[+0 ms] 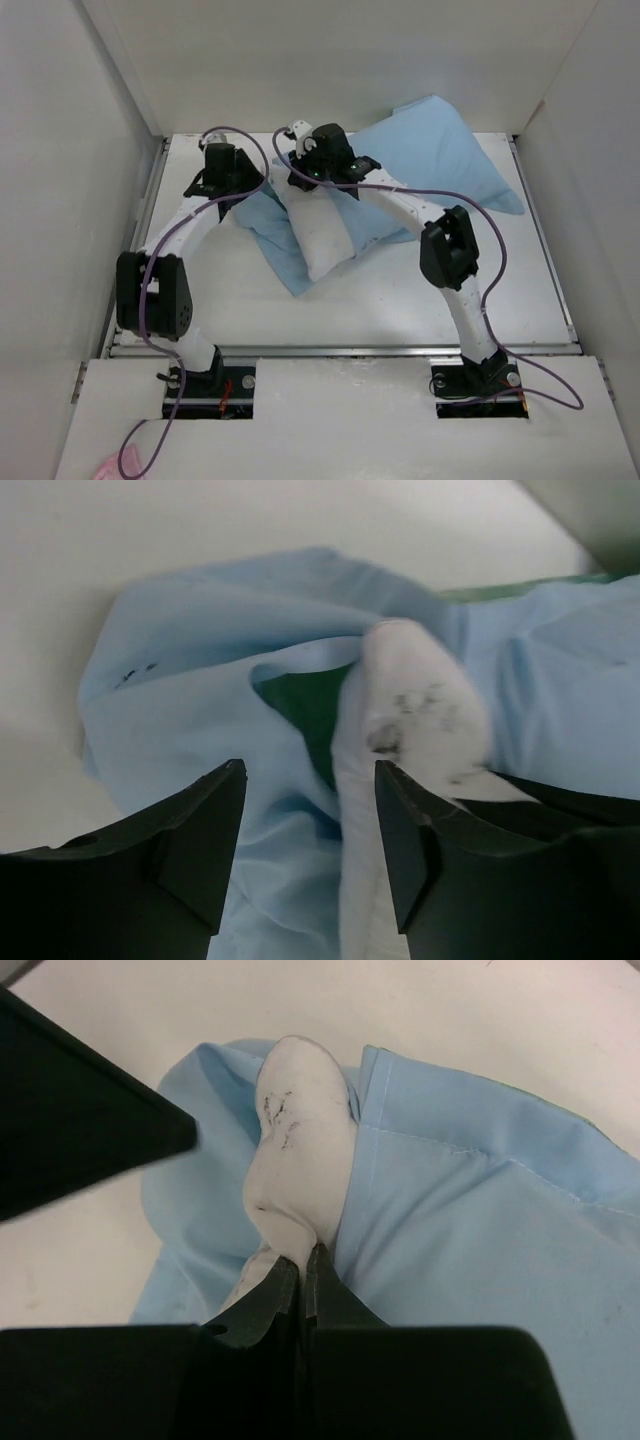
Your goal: Put the pillow into the pillowcase
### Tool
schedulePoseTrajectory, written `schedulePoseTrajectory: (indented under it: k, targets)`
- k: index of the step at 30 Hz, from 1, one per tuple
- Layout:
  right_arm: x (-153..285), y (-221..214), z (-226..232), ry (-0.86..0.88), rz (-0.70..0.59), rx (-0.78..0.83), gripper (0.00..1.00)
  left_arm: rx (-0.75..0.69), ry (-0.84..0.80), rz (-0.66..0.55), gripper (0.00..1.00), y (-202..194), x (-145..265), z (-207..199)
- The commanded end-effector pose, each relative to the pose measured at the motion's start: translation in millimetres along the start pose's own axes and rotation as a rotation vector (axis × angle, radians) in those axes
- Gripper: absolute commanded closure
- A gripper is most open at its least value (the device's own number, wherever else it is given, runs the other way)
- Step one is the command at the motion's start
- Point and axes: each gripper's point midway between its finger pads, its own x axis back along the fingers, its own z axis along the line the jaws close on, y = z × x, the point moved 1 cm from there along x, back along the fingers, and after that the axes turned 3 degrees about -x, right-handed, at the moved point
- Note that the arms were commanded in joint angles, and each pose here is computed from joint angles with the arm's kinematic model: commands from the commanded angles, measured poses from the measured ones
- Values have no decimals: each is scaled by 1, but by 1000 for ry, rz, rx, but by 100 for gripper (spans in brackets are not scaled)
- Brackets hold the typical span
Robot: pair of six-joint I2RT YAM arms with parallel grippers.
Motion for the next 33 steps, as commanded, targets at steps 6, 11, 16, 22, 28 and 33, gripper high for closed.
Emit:
schedulePoseTrajectory:
  k: [6, 11, 16, 22, 28, 33]
  targets:
    - [18, 20, -20, 22, -22, -113, 100, 68, -32, 102, 27, -43, -34, 1]
    - [21, 21, -10, 73, -21, -130, 100, 98, 3, 135, 14, -59, -71, 2]
    - [41, 44, -3, 115, -65, -126, 100, 130, 102, 177, 20, -70, -99, 10]
    - [74, 70, 5, 155, -124, -135, 100, 107, 213, 194, 66, -79, -118, 26]
    - [107, 80, 12, 190, -164, -138, 100, 62, 257, 157, 100, -69, -124, 33]
    - [107, 52, -3, 109, -76, -65, 100, 22, 117, -75, 100, -2, -64, -1]
